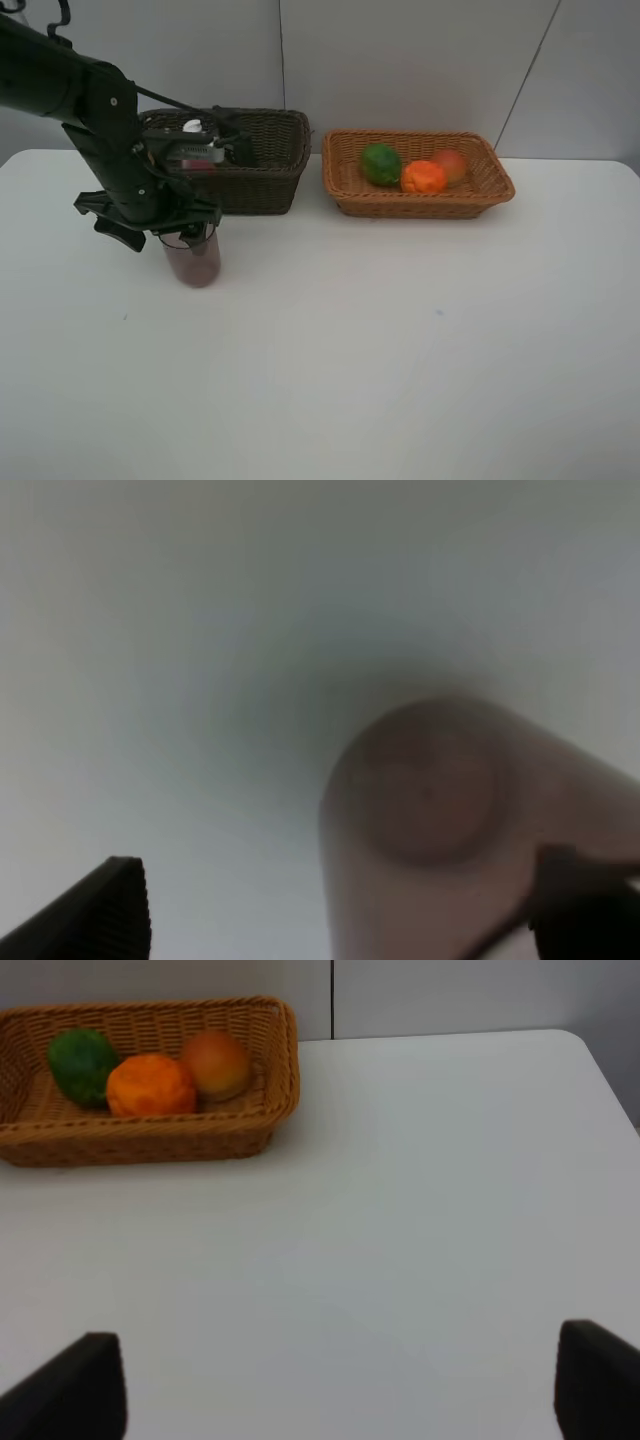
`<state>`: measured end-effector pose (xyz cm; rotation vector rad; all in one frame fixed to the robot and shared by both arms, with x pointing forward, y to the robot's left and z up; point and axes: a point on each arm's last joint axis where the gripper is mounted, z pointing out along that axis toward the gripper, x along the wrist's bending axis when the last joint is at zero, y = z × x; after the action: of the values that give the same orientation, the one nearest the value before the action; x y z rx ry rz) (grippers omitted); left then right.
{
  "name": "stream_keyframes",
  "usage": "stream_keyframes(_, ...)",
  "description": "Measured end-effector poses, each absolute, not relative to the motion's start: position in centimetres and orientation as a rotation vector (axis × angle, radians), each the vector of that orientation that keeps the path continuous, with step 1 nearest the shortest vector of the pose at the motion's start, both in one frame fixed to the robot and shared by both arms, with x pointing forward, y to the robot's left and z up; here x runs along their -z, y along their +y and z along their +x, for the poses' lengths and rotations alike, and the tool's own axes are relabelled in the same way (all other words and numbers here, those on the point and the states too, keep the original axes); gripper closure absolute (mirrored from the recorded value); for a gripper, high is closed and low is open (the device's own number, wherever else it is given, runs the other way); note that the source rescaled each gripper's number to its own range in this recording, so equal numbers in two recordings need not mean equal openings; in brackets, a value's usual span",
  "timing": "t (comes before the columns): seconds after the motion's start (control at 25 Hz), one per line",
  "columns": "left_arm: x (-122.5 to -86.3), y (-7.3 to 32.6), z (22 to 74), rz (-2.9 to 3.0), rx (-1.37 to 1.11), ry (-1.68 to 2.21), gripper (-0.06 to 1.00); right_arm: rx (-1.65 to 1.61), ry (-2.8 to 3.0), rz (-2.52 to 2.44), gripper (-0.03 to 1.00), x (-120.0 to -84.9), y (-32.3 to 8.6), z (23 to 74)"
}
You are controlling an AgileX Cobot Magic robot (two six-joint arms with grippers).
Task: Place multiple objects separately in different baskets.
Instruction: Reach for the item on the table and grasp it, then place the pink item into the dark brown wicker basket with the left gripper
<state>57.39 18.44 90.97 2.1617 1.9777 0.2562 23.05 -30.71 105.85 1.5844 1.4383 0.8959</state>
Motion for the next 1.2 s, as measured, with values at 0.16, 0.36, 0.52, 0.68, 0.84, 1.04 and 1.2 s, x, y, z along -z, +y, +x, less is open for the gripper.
stream_keyframes(0.16, -89.4, 18.7, 57.5, 2.160, -0.238, 1.998, -0.06, -0.896, 1.438, 1.584, 0.10, -105.9, -30.7, 23.1)
stream_keyframes(0.36, -89.0, 19.2, 57.8, 2.140, -0.238, 2.016, -0.04, -0.896, 1.438, 1.584, 0.10, -105.9, -30.7, 23.1)
stream_keyframes(0.52, -89.0, 19.5, 57.9, 2.130, -0.239, 2.027, 0.19, -0.896, 1.438, 1.584, 0.10, -105.9, -30.7, 23.1)
stream_keyframes(0.68, -89.0, 19.6, 58.0, 2.123, -0.241, 2.029, 0.73, -0.896, 1.438, 1.584, 0.10, -105.9, -30.7, 23.1)
stream_keyframes(0.84, -89.0, 19.7, 58.1, 2.113, -0.247, 2.025, 0.94, -0.896, 1.438, 1.584, 0.10, -105.9, -30.7, 23.1)
stream_keyframes(1.04, -89.0, 19.7, 58.1, 2.112, -0.248, 2.026, 0.94, -0.896, 1.438, 1.584, 0.10, -105.9, -30.7, 23.1)
stream_keyframes(1.2, -88.8, 19.7, 58.1, 2.114, -0.245, 2.028, 0.94, -0.896, 1.438, 1.584, 0.10, -105.9, -30.7, 23.1)
